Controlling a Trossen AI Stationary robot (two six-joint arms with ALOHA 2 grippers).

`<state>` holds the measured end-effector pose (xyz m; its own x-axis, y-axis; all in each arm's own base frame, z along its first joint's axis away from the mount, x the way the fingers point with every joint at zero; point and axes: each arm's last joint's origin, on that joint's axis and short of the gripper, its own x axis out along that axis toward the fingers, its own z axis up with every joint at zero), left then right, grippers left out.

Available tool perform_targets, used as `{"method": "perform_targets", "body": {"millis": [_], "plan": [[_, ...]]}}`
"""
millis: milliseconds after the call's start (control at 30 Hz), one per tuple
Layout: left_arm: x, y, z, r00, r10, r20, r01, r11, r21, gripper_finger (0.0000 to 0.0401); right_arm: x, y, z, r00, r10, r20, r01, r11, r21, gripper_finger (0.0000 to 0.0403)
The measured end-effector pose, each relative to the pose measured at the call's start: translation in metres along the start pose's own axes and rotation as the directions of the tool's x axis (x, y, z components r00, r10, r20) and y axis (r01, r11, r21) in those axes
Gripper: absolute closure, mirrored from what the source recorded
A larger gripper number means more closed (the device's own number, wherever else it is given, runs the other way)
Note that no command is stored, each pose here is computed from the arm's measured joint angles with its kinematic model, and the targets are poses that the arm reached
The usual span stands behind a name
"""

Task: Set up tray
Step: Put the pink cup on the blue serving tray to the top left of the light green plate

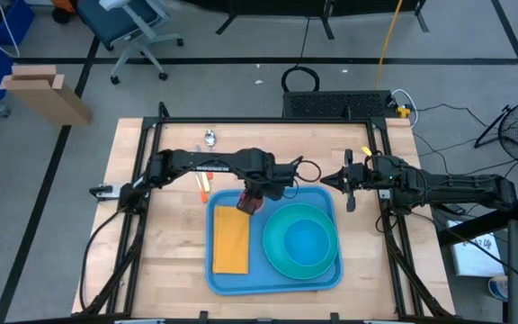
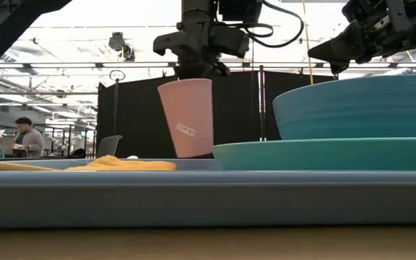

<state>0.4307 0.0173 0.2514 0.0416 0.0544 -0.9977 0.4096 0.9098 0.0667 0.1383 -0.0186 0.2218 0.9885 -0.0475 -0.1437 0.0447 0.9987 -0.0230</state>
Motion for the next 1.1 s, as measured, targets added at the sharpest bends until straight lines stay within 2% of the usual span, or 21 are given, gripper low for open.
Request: {"method": "perform_targets", "body": {"millis": [433, 833, 1100], "plan": [[0.005, -0.002, 0.006, 0.999, 0.016, 0.038, -0.017, 1.000, 0.021, 0.0401, 0.000, 0.000, 0.001, 1.000, 0.000, 0.008, 0.000, 1.000, -0.001, 0.0399], [0.033, -0.006, 0.016, 1.000, -0.006, -0.028, 0.007, 0.998, 0.054, 0.0401, 0.000, 0.000, 0.001, 1.000, 0.000, 0.010, 0.000, 1.000, -0.004, 0.0399], [0.035, -0.005, 0.018, 1.000, 0.011, -0.020, -0.010, 0.999, 0.053, 0.0398, 0.000, 0.000, 0.001, 1.000, -0.001, 0.012, 0.001, 1.000, -0.009, 0.0399]]}}
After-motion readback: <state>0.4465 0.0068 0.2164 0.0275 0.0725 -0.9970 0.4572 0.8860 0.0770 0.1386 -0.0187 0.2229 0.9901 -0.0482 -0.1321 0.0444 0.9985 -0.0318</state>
